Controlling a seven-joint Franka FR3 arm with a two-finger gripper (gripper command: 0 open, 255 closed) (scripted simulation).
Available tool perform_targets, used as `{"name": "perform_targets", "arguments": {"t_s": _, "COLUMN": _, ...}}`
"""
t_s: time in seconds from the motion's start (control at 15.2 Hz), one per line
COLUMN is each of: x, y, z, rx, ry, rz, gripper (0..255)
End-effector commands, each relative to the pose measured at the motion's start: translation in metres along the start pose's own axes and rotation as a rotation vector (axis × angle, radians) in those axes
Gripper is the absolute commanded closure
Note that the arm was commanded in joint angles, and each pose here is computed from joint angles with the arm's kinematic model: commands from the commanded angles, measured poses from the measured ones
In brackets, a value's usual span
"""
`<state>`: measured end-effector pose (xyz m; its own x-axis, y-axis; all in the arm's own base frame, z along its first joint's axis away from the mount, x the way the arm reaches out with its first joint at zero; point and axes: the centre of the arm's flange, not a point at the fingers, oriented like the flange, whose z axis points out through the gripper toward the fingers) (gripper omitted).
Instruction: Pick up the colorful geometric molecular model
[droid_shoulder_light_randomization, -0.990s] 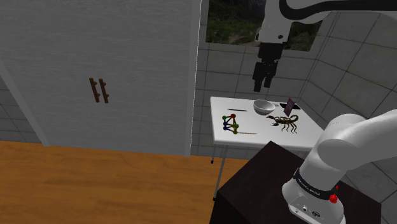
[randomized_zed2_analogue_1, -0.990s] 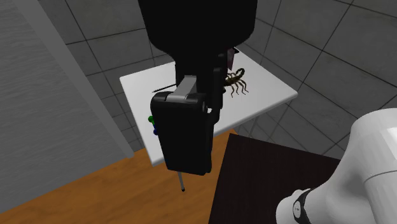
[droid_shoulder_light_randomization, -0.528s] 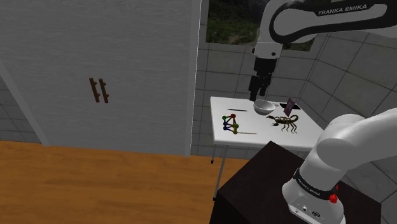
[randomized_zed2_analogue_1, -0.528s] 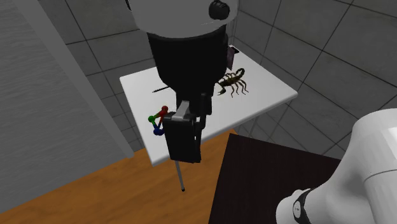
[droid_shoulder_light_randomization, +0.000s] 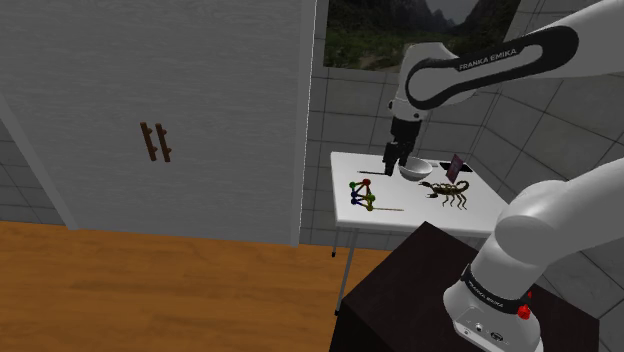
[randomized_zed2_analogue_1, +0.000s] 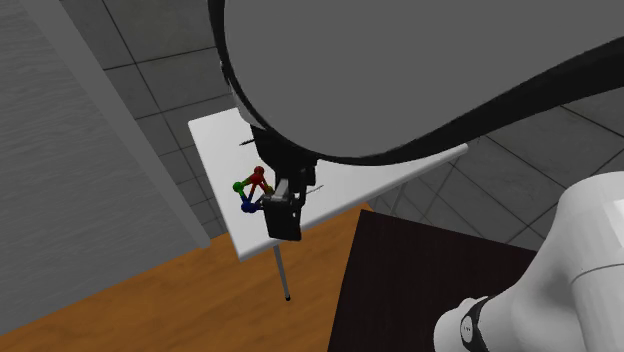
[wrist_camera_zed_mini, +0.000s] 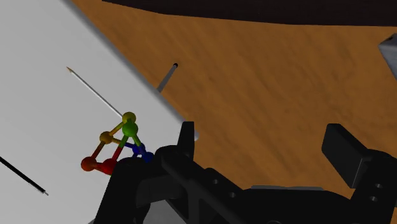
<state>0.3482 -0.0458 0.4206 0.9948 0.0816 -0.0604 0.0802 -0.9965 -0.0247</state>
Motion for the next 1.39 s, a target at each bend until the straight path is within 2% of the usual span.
{"name": "perform_targets", "arguments": {"t_s": 0.0, "x": 0.011, "y": 0.015, "z": 0.02, "rx": -0.011, "ry": 0.012, "rz": -0.002, "gripper": 0}}
{"name": "perform_targets", "arguments": {"t_s": 1.32, "x": 0.104, "y": 0.154, "z": 0.207, "rx": -0.107, "ry": 0.102, "rz": -0.017, "gripper": 0}}
